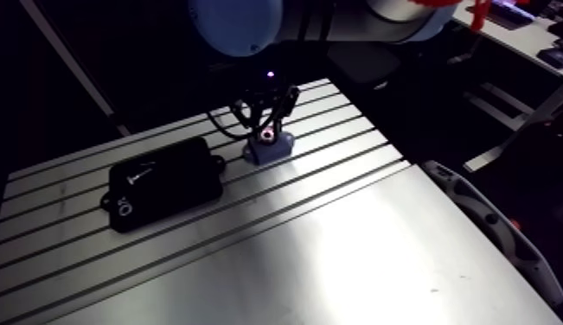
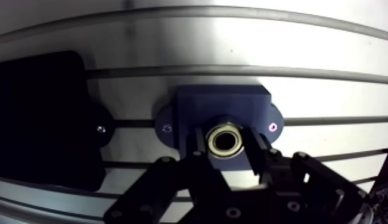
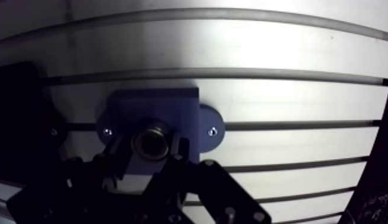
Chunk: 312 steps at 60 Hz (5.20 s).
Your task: Pick up the bearing and press it into the housing until flush.
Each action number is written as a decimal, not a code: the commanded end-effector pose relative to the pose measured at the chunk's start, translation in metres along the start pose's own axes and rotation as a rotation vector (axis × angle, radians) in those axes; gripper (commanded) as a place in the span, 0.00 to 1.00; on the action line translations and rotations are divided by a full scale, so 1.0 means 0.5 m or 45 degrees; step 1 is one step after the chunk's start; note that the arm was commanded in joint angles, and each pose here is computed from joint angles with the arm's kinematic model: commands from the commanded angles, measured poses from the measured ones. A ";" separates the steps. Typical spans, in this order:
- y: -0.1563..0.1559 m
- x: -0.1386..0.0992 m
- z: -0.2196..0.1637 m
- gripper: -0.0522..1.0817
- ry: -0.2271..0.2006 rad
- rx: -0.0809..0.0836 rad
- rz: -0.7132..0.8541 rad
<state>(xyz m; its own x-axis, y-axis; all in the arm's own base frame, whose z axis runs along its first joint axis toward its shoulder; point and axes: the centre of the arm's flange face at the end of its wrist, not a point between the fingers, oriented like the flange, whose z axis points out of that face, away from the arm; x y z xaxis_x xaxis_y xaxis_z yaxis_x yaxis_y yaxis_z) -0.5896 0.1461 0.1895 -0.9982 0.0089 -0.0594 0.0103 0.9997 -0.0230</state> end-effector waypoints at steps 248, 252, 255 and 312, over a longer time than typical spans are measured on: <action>0.030 -0.018 -0.076 0.06 0.035 -0.016 0.014; 0.030 -0.019 -0.084 0.13 0.030 -0.015 0.014; 0.030 -0.020 -0.093 0.21 0.032 -0.016 0.014; 0.023 -0.013 -0.086 0.99 0.008 -0.018 0.002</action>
<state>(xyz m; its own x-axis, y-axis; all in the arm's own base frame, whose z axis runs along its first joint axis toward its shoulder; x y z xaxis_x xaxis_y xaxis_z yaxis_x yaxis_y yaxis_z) -0.5844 0.1584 0.2348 -0.9987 0.0115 -0.0492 0.0119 0.9999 -0.0086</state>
